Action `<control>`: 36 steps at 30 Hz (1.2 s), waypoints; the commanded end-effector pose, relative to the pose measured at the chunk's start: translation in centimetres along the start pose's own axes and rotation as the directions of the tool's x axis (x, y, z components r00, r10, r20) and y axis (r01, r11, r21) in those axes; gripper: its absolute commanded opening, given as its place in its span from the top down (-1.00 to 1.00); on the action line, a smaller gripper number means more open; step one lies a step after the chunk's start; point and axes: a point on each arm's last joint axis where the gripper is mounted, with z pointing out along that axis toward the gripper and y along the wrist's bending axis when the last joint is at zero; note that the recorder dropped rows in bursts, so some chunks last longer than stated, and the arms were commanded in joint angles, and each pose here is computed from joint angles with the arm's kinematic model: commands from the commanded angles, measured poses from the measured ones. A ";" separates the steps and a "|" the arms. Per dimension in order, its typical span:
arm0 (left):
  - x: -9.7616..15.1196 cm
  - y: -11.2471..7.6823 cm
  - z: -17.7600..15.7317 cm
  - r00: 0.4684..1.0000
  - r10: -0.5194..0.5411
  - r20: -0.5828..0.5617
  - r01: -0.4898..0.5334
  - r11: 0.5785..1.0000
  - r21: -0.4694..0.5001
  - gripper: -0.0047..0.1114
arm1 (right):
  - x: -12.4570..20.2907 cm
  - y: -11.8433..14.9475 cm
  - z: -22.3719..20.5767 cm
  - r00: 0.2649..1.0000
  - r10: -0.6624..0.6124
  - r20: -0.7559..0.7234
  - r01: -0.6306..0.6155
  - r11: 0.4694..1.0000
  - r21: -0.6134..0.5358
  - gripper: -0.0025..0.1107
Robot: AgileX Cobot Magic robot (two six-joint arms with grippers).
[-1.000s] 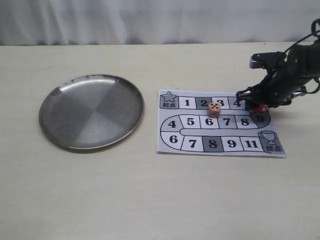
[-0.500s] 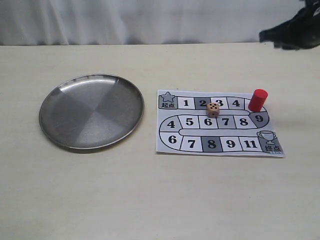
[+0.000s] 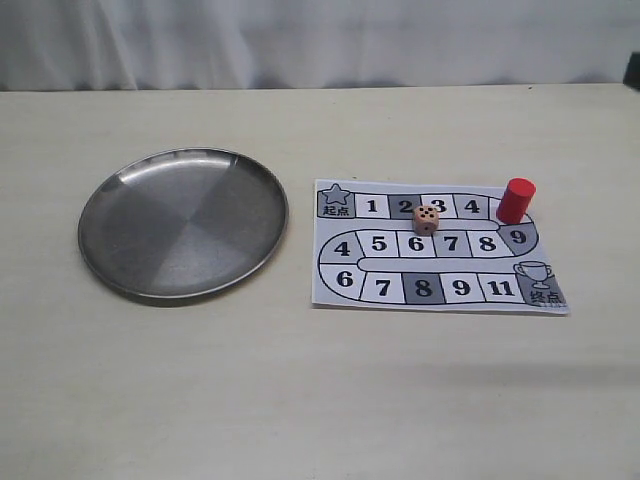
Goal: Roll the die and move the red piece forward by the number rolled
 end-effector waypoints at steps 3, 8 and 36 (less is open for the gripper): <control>0.0 -0.1 0.0 1.000 -0.002 0.009 0.002 1.000 0.010 0.92 | 6.4 -0.8 -4.6 0.981 0.039 0.190 -0.044 0.999 0.019 0.88; 0.0 -0.1 0.0 1.000 -0.002 0.009 0.002 1.000 0.010 0.92 | 10.8 -1.2 -7.4 0.967 0.039 0.253 -0.045 0.999 0.019 0.88; 0.0 -0.1 0.0 1.000 -0.002 0.009 0.002 1.000 0.010 0.92 | 14.9 -0.9 -10.8 0.997 0.035 0.065 -0.034 0.999 -0.019 0.88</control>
